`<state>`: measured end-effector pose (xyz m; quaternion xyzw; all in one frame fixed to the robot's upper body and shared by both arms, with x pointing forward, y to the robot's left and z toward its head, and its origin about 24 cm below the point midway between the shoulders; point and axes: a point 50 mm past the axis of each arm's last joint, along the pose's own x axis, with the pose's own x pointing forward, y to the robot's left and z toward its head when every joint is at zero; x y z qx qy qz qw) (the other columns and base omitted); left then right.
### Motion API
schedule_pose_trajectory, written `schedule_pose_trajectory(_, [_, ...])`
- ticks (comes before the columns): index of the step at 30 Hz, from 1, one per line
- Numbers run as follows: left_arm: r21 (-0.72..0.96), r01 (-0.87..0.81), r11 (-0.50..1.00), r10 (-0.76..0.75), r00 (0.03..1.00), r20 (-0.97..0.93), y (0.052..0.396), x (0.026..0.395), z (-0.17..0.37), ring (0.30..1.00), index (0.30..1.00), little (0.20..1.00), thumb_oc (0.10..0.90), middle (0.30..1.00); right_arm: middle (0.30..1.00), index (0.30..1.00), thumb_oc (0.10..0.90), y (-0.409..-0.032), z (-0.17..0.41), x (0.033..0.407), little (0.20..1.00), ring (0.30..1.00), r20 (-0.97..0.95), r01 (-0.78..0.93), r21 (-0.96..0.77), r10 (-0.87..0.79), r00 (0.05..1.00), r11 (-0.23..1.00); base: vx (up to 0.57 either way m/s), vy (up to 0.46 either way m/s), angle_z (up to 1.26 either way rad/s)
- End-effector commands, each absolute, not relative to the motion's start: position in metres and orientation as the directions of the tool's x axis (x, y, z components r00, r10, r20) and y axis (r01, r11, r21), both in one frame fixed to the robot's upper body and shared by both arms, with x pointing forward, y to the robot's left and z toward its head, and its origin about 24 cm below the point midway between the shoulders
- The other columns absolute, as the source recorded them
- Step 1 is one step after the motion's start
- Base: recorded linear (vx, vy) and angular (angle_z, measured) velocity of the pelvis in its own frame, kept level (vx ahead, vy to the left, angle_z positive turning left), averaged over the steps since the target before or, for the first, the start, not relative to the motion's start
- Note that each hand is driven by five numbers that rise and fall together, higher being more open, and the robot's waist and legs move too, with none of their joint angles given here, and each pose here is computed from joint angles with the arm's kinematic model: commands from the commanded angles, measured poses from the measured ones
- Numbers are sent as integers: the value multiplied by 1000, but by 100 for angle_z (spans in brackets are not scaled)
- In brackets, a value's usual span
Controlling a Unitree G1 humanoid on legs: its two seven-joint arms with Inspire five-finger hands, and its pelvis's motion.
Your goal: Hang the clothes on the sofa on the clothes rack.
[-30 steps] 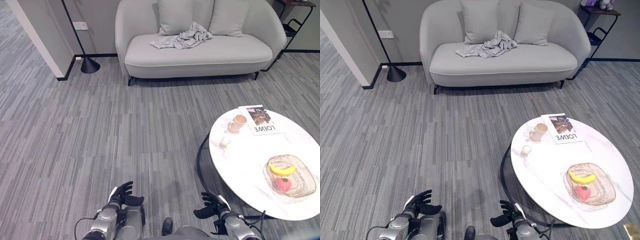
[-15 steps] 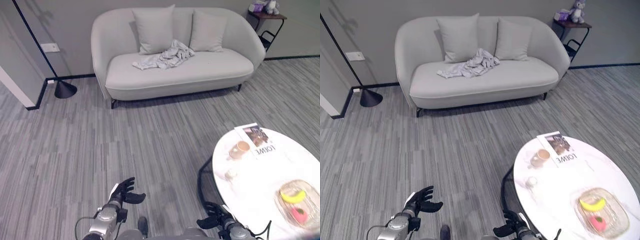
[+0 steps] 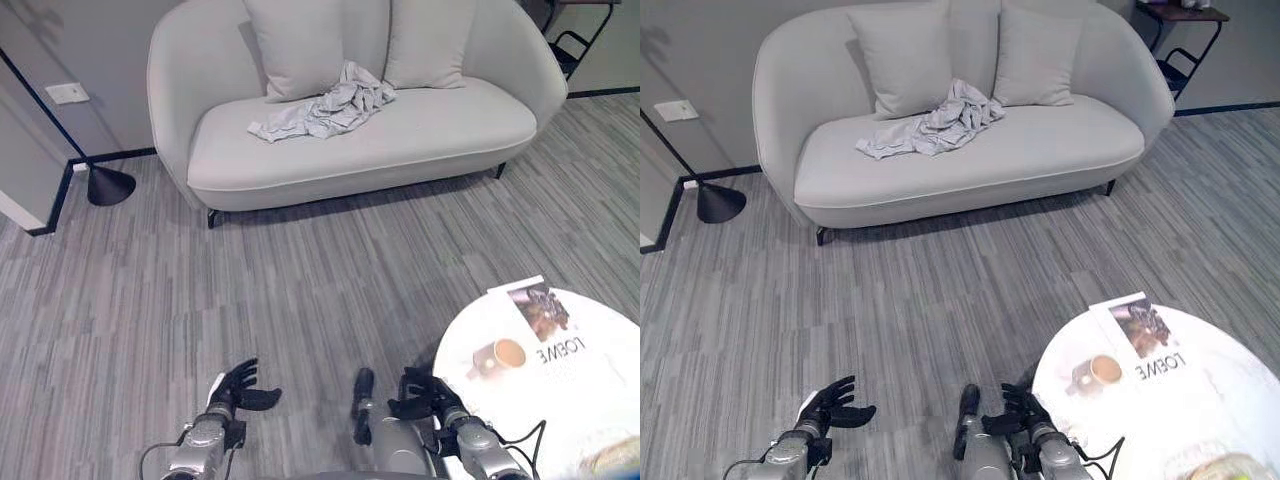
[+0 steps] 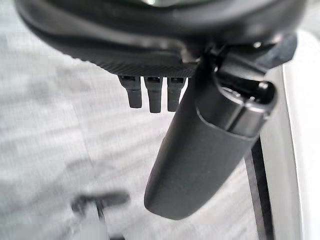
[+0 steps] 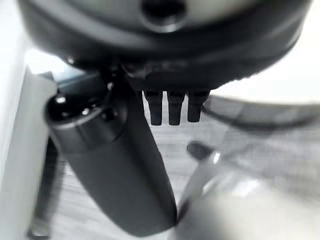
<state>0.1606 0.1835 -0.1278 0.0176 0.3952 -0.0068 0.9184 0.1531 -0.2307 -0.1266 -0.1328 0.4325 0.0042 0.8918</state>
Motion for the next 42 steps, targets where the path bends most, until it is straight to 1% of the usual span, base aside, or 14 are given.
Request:
schedule_pose_trajectory(1, [-11,55,998,-51,816,-575,188,192,-97,900,900,900,800,900,900,900,800,-240,-108,170,900,900,-687,-115,-257,-98,720,959,706,-617,-19])
schedule_pose_trajectory(2, [-18,40,999,-43,805,-592,189,188,-100,900,900,900,800,900,900,900,800,-247,-106,173,900,900,-683,-92,-276,-127,720,957,343,-294,-17])
schedule_pose_trajectory(6, [-52,-20,998,-14,813,-582,190,188,-99,900,900,900,800,900,900,900,800,-245,-103,181,900,900,-671,-100,-275,-117,732,956,605,-214,-38])
schedule_pose_trajectory(13, [-26,-34,999,12,817,-577,194,186,-98,900,900,900,800,900,900,900,800,-246,-101,185,900,900,-660,-131,-312,-115,742,941,608,59,-29])
schedule_pose_trajectory(15, [-29,-86,996,52,802,-595,204,178,-102,900,900,900,800,900,900,900,800,-238,-105,182,900,900,-681,-186,-302,-75,729,935,919,140,-32])
schedule_pose_trajectory(18, [-13,-86,996,60,789,-612,206,174,-105,900,900,900,800,900,900,900,800,-232,-114,172,900,900,-712,-212,-287,-60,699,934,660,142,-65])
schedule_pose_trajectory(21, [-11,-82,997,59,792,-608,207,177,-104,900,900,900,800,900,900,900,800,-229,-117,168,900,900,-725,-209,-270,-56,686,940,562,163,-29])
schedule_pose_trajectory(25, [30,-23,999,36,817,-575,208,192,-95,900,900,900,800,900,900,900,800,-226,-115,172,900,900,-711,-178,-253,-57,701,951,502,96,49])
schedule_pose_trajectory(27, [34,3,999,15,849,-528,205,204,-84,900,900,900,800,900,900,900,800,-228,-111,172,900,900,-693,-156,-244,-60,718,957,559,-119,63])
schedule_pose_trajectory(32, [41,-6,999,25,877,-480,206,214,-74,900,900,900,800,900,900,900,800,-231,-112,169,900,900,-701,-125,-233,-77,709,965,499,-312,56])
schedule_pose_trajectory(36, [20,-37,999,42,885,-463,205,213,-73,900,900,900,800,900,900,900,800,-229,-114,165,900,900,-715,-167,-247,-63,697,955,477,-361,47])
schedule_pose_trajectory(39, [-16,-35,999,25,896,-443,199,212,-70,900,900,900,800,900,900,900,800,-239,-114,165,900,900,-723,-179,-278,-83,685,944,353,-517,75])
schedule_pose_trajectory(40, [-50,-27,998,3,904,-428,194,214,-67,900,900,900,800,900,900,900,800,-246,-108,170,900,900,-694,-153,-300,-105,712,942,190,-467,70])
schedule_pose_trajectory(42, [-42,-10,999,-8,911,-413,190,219,-62,900,900,900,800,900,900,900,800,-257,-101,175,900,900,-672,-113,-332,-151,725,936,271,-440,29])
